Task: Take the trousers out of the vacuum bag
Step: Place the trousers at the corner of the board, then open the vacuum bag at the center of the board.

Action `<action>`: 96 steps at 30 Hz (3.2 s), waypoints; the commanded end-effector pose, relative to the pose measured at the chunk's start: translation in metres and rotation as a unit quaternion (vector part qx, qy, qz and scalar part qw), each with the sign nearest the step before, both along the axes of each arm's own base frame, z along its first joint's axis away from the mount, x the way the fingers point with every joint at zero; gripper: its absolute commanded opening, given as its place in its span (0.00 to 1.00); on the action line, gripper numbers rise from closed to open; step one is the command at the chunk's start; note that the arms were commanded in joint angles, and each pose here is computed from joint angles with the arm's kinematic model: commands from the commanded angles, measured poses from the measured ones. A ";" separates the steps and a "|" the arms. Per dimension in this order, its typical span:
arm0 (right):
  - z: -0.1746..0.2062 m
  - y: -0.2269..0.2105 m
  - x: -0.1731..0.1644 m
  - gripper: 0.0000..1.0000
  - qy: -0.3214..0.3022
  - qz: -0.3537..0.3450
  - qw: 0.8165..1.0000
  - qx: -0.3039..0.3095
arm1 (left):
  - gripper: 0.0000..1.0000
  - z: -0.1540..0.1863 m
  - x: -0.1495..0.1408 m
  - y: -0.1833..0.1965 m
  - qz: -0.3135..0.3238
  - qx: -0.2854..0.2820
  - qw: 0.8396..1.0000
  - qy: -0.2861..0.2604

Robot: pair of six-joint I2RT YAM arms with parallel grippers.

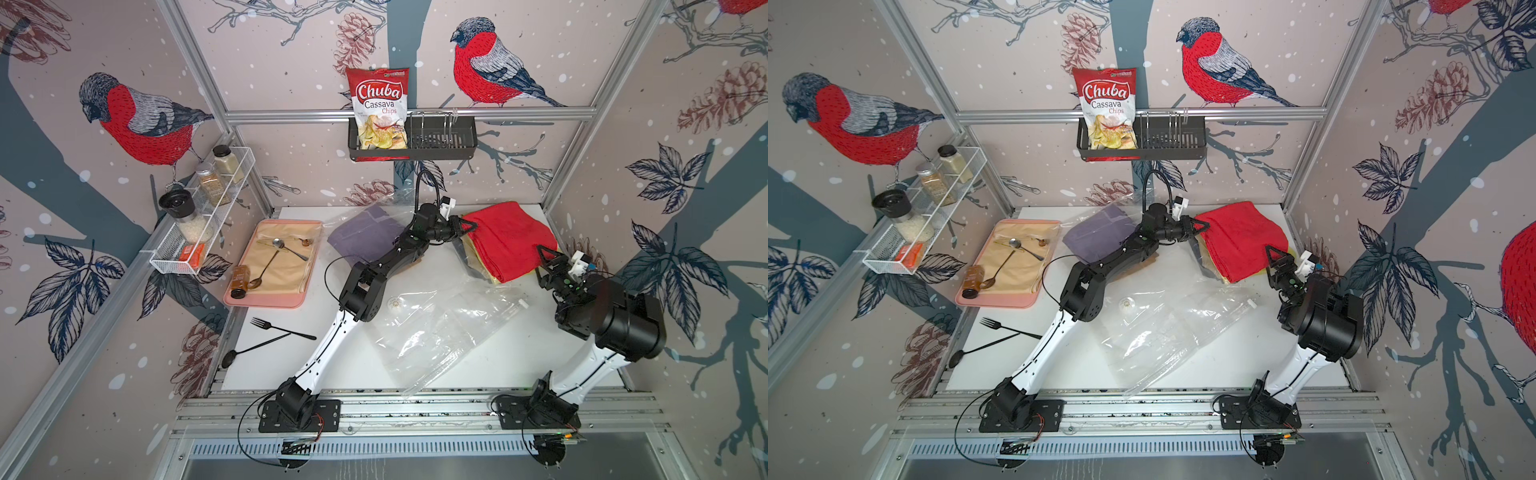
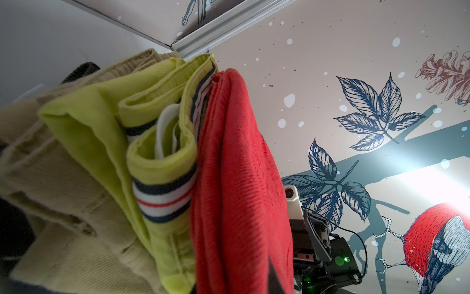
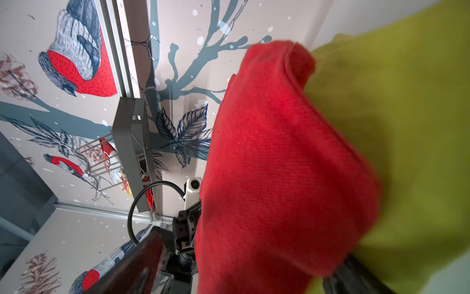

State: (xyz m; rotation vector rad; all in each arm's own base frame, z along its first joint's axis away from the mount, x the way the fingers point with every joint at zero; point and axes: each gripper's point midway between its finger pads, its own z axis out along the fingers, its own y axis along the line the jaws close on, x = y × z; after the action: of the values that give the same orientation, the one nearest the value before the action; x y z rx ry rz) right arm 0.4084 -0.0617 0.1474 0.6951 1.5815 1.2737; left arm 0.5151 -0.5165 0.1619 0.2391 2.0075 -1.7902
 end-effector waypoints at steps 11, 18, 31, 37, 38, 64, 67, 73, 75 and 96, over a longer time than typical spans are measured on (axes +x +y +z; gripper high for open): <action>0.031 -0.036 0.047 0.07 -0.006 -0.056 0.993 -0.104 | 0.00 0.014 0.013 0.008 0.030 -0.008 0.999 -0.022; -0.003 -0.049 0.027 0.27 0.079 -0.119 0.981 -0.132 | 0.00 0.015 0.017 0.010 0.036 -0.007 0.999 -0.022; -0.004 -0.052 -0.016 0.83 0.134 -0.173 0.958 -0.186 | 0.98 0.053 0.024 0.019 0.050 -0.031 0.997 -0.042; 0.024 -0.017 -0.029 1.00 0.105 -0.127 0.959 -0.230 | 0.98 0.083 0.014 0.032 0.048 -0.020 0.997 -0.062; 0.029 -0.008 -0.032 1.00 0.099 -0.117 0.959 -0.239 | 0.98 0.088 0.012 0.037 0.051 -0.011 0.996 -0.068; 0.022 0.132 -0.181 1.00 0.159 0.094 0.945 -0.269 | 0.99 0.031 -0.278 0.136 0.057 0.407 0.875 -0.257; 0.037 0.127 -0.192 1.00 0.152 0.077 0.947 -0.274 | 0.99 0.033 -0.309 0.120 0.042 0.403 0.870 -0.279; 0.058 0.124 -0.206 1.00 0.140 0.067 0.945 -0.288 | 0.99 0.012 -0.353 0.086 0.005 0.435 0.852 -0.292; 0.062 0.124 -0.210 1.00 0.137 0.067 0.944 -0.293 | 0.99 0.001 -0.363 0.076 -0.008 0.454 0.842 -0.293; 0.066 0.127 -0.245 0.99 0.138 0.074 0.943 -0.295 | 0.38 -0.049 -0.310 0.084 0.093 0.576 0.766 -0.271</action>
State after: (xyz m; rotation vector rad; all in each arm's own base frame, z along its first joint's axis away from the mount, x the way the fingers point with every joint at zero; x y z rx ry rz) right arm 0.1714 0.0588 0.2233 0.3878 2.1052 0.7107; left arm 0.1973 -0.4373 0.1019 0.8024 2.2402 -0.0609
